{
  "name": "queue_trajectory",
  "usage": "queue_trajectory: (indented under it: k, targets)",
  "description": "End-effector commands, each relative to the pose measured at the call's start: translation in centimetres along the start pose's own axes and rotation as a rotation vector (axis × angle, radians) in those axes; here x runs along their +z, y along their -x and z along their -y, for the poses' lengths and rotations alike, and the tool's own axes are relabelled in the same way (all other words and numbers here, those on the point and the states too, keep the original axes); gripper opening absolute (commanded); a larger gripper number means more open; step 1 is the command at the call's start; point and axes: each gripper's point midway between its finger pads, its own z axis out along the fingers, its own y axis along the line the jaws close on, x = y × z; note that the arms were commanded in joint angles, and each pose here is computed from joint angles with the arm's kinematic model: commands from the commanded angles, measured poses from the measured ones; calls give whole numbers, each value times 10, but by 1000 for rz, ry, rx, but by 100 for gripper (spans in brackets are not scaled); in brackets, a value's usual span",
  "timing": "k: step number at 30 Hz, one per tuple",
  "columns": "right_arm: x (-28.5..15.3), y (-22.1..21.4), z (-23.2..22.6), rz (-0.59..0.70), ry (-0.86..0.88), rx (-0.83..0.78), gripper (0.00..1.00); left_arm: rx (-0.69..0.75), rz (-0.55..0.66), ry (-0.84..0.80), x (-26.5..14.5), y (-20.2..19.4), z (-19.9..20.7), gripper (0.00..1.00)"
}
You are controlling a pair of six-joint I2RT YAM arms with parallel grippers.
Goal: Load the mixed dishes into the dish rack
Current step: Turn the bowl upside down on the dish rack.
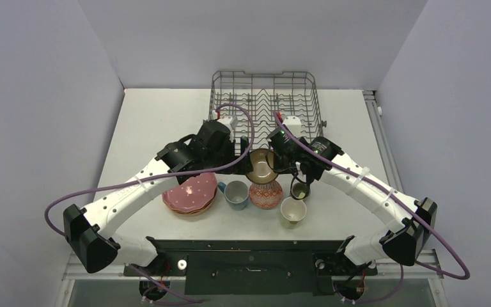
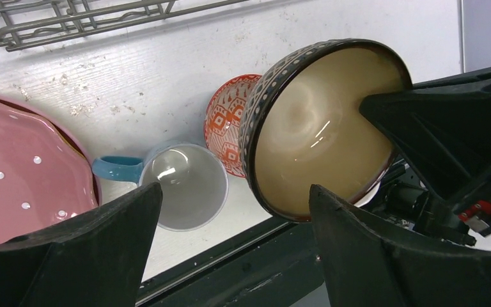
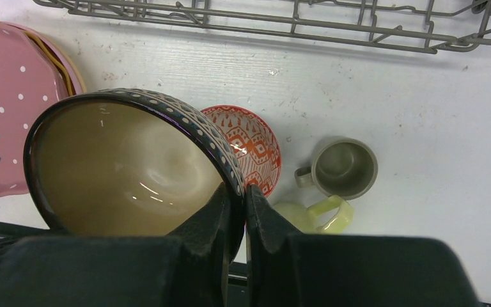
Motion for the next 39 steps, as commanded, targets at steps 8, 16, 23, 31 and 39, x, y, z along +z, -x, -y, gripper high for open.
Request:
queue_trajectory:
  k: [8, 16, 23, 31, 39]
  targets:
    - [-24, 31, -26, 102, 128, 80, 0, -1, 44, -5, 15, 18, 14, 69]
    - [-24, 30, -26, 102, 127, 82, 0, 10, 42, 3, 23, 19, 14, 52]
    - [-21, 28, -25, 101, 121, 88, 0, 10, 35, -10, 25, 17, 16, 39]
    - [-21, 28, -25, 104, 121, 94, 0, 11, 25, -32, 26, 15, 19, 16]
    - [-23, 26, -25, 101, 134, 95, 6, 5, 19, -65, 30, 13, 25, 0]
